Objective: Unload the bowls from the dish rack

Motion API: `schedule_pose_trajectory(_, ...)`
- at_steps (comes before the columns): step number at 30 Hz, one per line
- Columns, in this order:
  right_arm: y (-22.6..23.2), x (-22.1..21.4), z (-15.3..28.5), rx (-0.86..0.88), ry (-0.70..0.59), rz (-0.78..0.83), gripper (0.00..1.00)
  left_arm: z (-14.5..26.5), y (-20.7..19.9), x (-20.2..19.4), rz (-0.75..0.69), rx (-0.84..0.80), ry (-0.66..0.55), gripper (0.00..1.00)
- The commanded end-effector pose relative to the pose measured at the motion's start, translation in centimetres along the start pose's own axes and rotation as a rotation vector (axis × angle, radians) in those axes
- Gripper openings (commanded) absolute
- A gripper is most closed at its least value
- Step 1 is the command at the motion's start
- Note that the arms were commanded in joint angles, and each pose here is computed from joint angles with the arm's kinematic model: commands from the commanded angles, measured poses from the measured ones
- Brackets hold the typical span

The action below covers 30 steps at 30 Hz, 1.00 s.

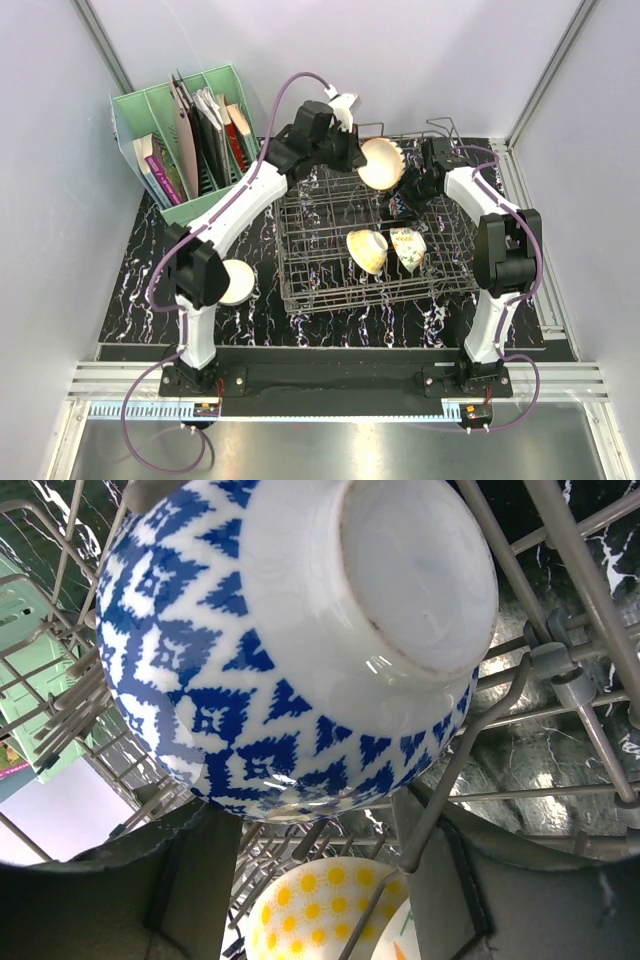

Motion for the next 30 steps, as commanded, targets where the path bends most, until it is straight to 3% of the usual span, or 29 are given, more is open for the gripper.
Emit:
schedule_pose_trajectory(1,0.4,1.0,-1.4,0.014,-0.017,-0.056,0.66,2.2,-2.6,4.4,-0.024,-0.081,-0.131,0.0)
schedule_pose_trajectory(9,1.4,0.6,0.1,0.051,-0.022,-0.047,0.68,4.4,-0.8,4.2,0.0,-0.025,-0.138,0.0)
schedule_pose_trajectory(13,2.5,0.6,1.9,0.094,-0.038,-0.039,0.69,6.6,0.5,2.2,-0.006,0.04,-0.087,0.0)
schedule_pose_trajectory(20,4.9,0.9,4.1,0.164,-0.059,-0.023,0.7,13.9,2.8,0.4,0.004,0.188,-0.066,0.0)
schedule_pose_trajectory(24,5.6,0.8,5.1,0.187,-0.068,-0.02,0.7,18.1,4.3,-3.0,0.036,0.301,0.05,0.0)
schedule_pose_trajectory(28,6.4,0.4,6.1,0.218,-0.06,-0.018,0.7,23.1,6.7,-5.8,0.114,0.431,0.053,0.0)
schedule_pose_trajectory(30,6.6,0.3,6.5,0.228,-0.06,-0.014,0.7,24.1,7.4,-8.4,0.166,0.471,0.11,0.0)
Point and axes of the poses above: each gripper's point midway between its finger pads, its own z axis back along the fingers, its own y axis along the line the jaws close on, x = y × z, the point moved 1 cm from there along z, back along the fingers, and after that the axes turned 10 degrees about -z, right-handed, at the moved point
